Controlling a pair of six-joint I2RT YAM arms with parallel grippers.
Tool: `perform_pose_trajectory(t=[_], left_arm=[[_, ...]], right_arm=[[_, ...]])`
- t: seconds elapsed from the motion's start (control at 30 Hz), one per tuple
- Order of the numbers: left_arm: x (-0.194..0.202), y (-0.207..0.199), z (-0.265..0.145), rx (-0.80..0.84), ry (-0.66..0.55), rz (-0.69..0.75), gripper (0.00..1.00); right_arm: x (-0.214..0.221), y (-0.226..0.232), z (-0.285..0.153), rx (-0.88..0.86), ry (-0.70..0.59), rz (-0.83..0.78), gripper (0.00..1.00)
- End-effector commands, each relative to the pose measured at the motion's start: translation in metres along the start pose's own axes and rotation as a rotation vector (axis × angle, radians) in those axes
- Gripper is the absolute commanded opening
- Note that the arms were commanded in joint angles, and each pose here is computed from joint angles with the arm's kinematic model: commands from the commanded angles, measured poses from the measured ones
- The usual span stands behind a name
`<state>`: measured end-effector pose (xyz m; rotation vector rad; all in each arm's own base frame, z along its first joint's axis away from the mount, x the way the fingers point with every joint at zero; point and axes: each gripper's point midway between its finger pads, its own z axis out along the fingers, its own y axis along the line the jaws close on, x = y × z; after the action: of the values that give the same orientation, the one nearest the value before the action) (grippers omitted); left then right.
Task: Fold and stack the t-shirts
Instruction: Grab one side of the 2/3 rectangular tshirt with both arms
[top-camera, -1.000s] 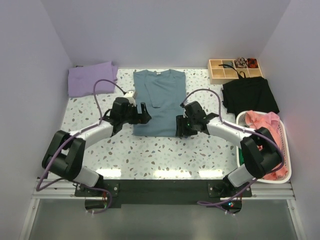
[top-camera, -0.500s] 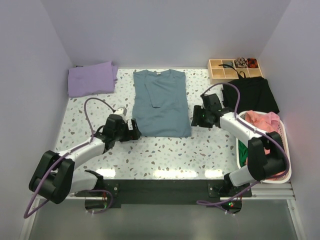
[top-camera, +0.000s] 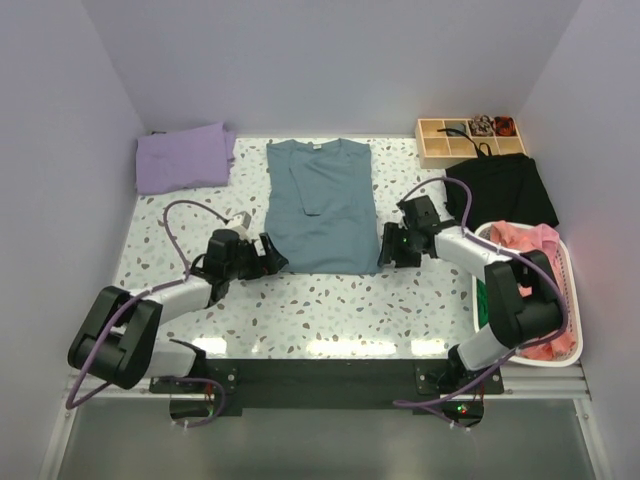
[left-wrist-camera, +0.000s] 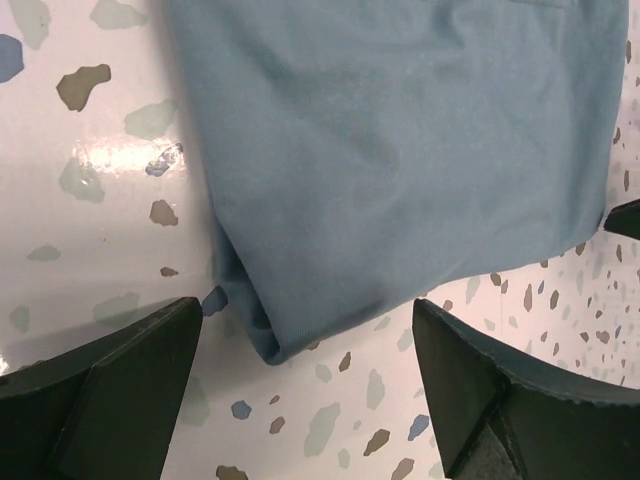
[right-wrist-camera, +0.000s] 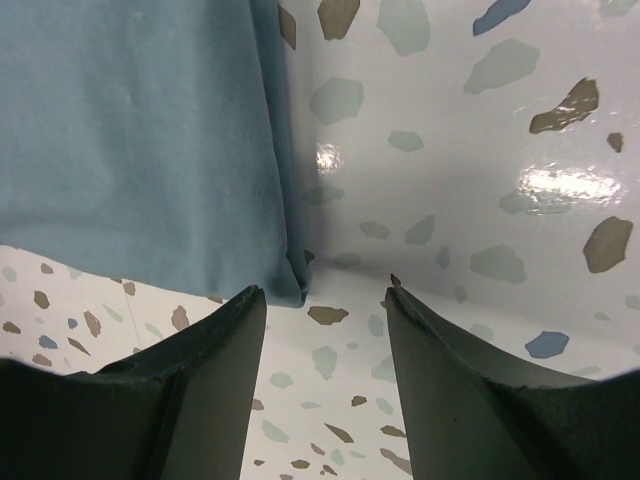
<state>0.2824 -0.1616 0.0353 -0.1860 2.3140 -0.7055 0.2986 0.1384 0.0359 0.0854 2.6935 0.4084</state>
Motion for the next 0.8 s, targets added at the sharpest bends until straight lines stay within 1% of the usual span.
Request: perform_pose_trajectory(t=[0.0, 0.13, 0.17, 0.23, 0.27, 0.33, 0.37, 0.43, 0.5, 0.53, 0.6, 0.63, 0.7, 0.73, 0.77], left_arm=[[0.025, 0.007, 0.007, 0.038, 0.079, -0.054, 0.91], [0.033, 0.004, 0.012, 0.078, 0.119, -0.059, 0.84], [0.036, 0.004, 0.011, 0.085, 0.132, -0.061, 0.81], [0.042, 0.006, 0.012, 0.084, 0.145, -0.072, 0.78], [0.043, 0.006, 0.012, 0.088, 0.149, -0.072, 0.75], [0.048, 0.007, 0.012, 0.089, 0.164, -0.076, 0.71], [0.049, 0.008, 0.012, 0.091, 0.169, -0.076, 0.65], [0.052, 0.008, 0.012, 0.094, 0.173, -0.078, 0.60], [0.054, 0.011, 0.012, 0.085, 0.176, -0.078, 0.50], [0.054, 0.011, 0.013, 0.083, 0.176, -0.077, 0.42], [0.056, 0.013, 0.014, 0.075, 0.182, -0.074, 0.31], [0.055, 0.014, 0.015, 0.072, 0.182, -0.073, 0.15], [0.058, 0.019, 0.016, 0.050, 0.197, -0.063, 0.00], [0.057, 0.020, 0.017, 0.044, 0.199, -0.055, 0.00], [0.055, 0.021, 0.018, 0.035, 0.194, -0.049, 0.00]], right_arm=[[0.009, 0.010, 0.010, -0.068, 0.038, 0.039, 0.56], [0.021, 0.013, 0.020, -0.103, 0.085, 0.075, 0.56], [0.021, 0.015, 0.022, -0.115, 0.085, 0.080, 0.56], [0.029, 0.018, 0.026, -0.139, 0.119, 0.100, 0.56], [0.028, 0.021, 0.028, -0.156, 0.118, 0.103, 0.56], [0.033, 0.023, 0.032, -0.172, 0.138, 0.119, 0.55], [0.035, 0.025, 0.035, -0.191, 0.148, 0.127, 0.55], [0.039, 0.025, 0.037, -0.195, 0.158, 0.141, 0.55], [0.042, 0.027, 0.040, -0.207, 0.166, 0.143, 0.54], [0.043, 0.026, 0.041, -0.206, 0.170, 0.146, 0.53], [0.045, 0.025, 0.043, -0.205, 0.173, 0.150, 0.44], [0.045, 0.025, 0.044, -0.204, 0.172, 0.151, 0.31], [0.042, 0.025, 0.044, -0.204, 0.158, 0.149, 0.17], [0.041, 0.025, 0.043, -0.203, 0.151, 0.147, 0.01], [0.040, 0.025, 0.042, -0.201, 0.147, 0.144, 0.00]])
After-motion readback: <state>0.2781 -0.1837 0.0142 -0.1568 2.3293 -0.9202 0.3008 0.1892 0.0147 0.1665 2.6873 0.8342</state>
